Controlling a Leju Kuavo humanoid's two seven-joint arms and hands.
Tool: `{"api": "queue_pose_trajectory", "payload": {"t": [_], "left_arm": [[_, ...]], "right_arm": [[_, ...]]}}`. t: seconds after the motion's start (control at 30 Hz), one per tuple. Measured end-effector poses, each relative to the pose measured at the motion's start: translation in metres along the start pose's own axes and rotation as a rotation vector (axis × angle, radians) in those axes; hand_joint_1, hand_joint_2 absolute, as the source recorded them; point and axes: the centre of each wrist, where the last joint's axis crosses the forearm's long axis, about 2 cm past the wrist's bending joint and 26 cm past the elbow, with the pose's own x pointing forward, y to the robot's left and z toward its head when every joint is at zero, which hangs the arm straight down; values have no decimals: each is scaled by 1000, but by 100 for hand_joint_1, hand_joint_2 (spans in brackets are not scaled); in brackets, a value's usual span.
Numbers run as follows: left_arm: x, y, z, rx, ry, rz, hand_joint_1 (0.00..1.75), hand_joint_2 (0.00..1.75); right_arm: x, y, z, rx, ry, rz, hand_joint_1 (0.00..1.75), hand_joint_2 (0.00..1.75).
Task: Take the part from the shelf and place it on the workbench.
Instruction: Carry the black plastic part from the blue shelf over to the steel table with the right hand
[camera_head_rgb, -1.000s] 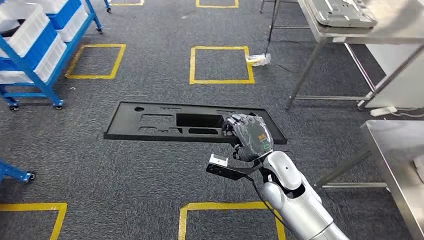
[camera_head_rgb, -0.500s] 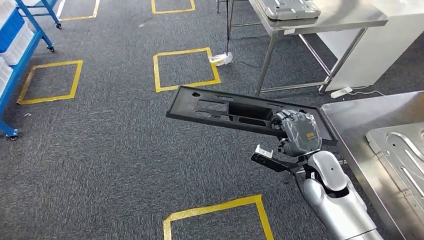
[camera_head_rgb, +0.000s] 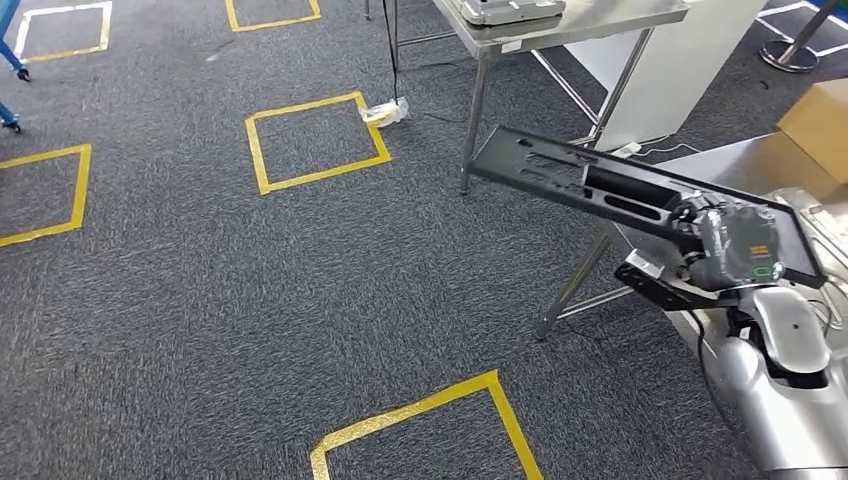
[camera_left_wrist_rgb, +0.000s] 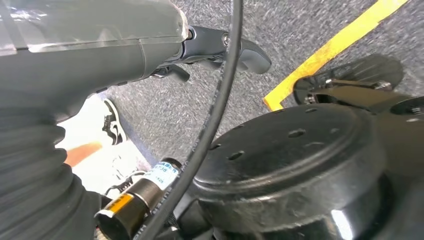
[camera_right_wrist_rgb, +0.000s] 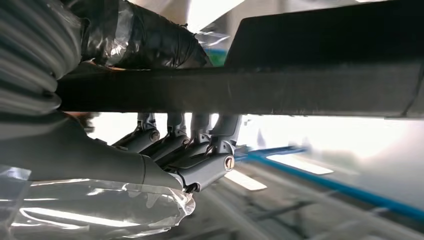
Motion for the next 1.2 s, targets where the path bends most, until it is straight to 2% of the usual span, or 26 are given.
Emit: {"api": "queue_pose_trajectory", "payload": {"t": [0.17, 0.3, 0.4, 0.57, 0.83, 1.03, 1.1, 1.2], "left_arm": [[3, -2, 2, 0, -14, 38, 0, 175], [1, -3, 2, -8, 1, 86, 0, 175], [0, -1, 3, -7, 25, 132, 0, 175], [-5, 10, 9, -24, 60, 174, 0, 175], [-12, 12, 12, 4, 57, 227, 0, 175], [-11, 21, 16, -41, 89, 203, 0, 175], [-11, 23, 16, -22, 78, 189, 0, 175], [-12, 19, 14, 23, 42, 202, 0, 175]], "right_arm": [[-23, -10, -4, -12, 50, 47, 175, 175], [-29, -9, -2, -12, 76, 63, 175, 175], [-23, 0, 3, 10, 71, 82, 175, 175], [7, 17, 0, 25, 103, 68, 175, 175], [0, 21, 6, 49, 95, 58, 175, 175], [31, 30, -16, 61, 66, 61, 175, 175], [30, 31, -17, 63, 75, 47, 175, 175], [10, 29, -8, 73, 88, 46, 175, 175]]}}
